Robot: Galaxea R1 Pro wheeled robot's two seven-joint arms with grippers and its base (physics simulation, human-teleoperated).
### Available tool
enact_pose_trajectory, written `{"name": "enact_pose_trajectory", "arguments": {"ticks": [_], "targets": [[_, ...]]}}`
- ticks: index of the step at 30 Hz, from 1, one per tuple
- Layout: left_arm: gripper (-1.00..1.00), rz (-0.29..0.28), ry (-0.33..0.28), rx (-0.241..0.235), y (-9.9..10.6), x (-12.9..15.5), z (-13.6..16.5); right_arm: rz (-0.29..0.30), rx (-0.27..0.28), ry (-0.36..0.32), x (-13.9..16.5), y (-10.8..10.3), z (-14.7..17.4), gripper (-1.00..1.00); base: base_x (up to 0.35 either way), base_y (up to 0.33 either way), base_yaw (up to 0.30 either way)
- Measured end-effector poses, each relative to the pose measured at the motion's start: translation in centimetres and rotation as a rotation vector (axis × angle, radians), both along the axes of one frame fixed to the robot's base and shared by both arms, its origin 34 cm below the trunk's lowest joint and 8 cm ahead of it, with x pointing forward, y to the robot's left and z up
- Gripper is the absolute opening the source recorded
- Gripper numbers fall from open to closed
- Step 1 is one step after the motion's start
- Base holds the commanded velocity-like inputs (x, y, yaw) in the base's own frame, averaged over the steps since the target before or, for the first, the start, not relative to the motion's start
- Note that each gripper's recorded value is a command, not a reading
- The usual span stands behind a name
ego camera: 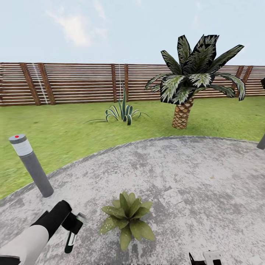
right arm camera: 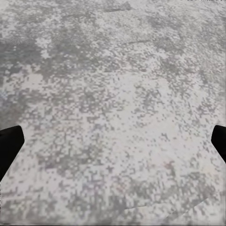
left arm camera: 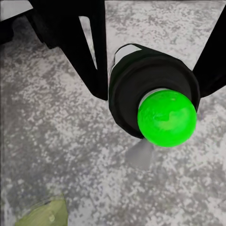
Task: Pick up the pesticide atomizer in the garden and spray insectifuge to fully cover both potted plants in the garden.
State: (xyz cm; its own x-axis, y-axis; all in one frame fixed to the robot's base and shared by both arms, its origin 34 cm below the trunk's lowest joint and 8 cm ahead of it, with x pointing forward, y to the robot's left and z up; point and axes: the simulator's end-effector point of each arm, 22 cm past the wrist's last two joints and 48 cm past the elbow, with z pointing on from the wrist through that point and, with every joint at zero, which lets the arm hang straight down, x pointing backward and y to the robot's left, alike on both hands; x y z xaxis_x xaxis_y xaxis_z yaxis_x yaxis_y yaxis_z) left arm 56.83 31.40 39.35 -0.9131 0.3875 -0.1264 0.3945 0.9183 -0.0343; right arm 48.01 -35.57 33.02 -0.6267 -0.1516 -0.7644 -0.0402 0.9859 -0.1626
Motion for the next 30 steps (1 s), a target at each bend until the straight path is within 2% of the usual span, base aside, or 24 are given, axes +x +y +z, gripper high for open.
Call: {"name": "enact_pose_trajectory", "arguments": {"ticks": [5, 7, 9, 13, 16, 22, 30], "targets": [[-1.00, -0.004, -0.005, -0.017, -0.9, -0.9, -1.1, -0.001, 0.000, -0.001, 0.0, 0.0, 0.0, 1.00, -0.158, -0.209, 0.155], [-1.00, -0.012, -0.011, -0.035, -2.1, -0.9, -1.4, -0.002, 0.000, -0.001, 0.0, 0.0, 0.0, 1.00, 0.026, -0.261, 0.018], [-1.00, -0.019, -0.019, -0.033, -2.8, -0.8, -1.5, -0.002, 0.000, -0.001, 0.0, -0.1, 0.0, 1.00, 0.013, -0.152, 0.134], [-1.00, -0.018, -0.032, -0.003, -2.4, -0.7, -1.7, -0.005, 0.000, -0.002, 0.0, -0.1, 0.1, 1.00, 0.003, -0.031, 0.056], [-1.00, -0.017, -0.034, 0.001, -2.2, -0.6, -1.7, -0.011, 0.000, -0.004, 0.1, -0.3, 0.1, 1.00, 0.000, -0.012, 0.033], [-1.00, -0.017, -0.041, 0.001, -2.2, -0.4, -1.5, -0.010, 0.000, -0.004, 0.1, -0.2, 0.1, 1.00, 0.103, -0.243, 0.254], [-1.00, -0.017, -0.040, 0.008, -2.1, -0.5, -1.6, -0.008, -0.001, -0.003, 0.0, -0.2, 0.1, 1.00, 0.138, -0.245, 0.020]]}}
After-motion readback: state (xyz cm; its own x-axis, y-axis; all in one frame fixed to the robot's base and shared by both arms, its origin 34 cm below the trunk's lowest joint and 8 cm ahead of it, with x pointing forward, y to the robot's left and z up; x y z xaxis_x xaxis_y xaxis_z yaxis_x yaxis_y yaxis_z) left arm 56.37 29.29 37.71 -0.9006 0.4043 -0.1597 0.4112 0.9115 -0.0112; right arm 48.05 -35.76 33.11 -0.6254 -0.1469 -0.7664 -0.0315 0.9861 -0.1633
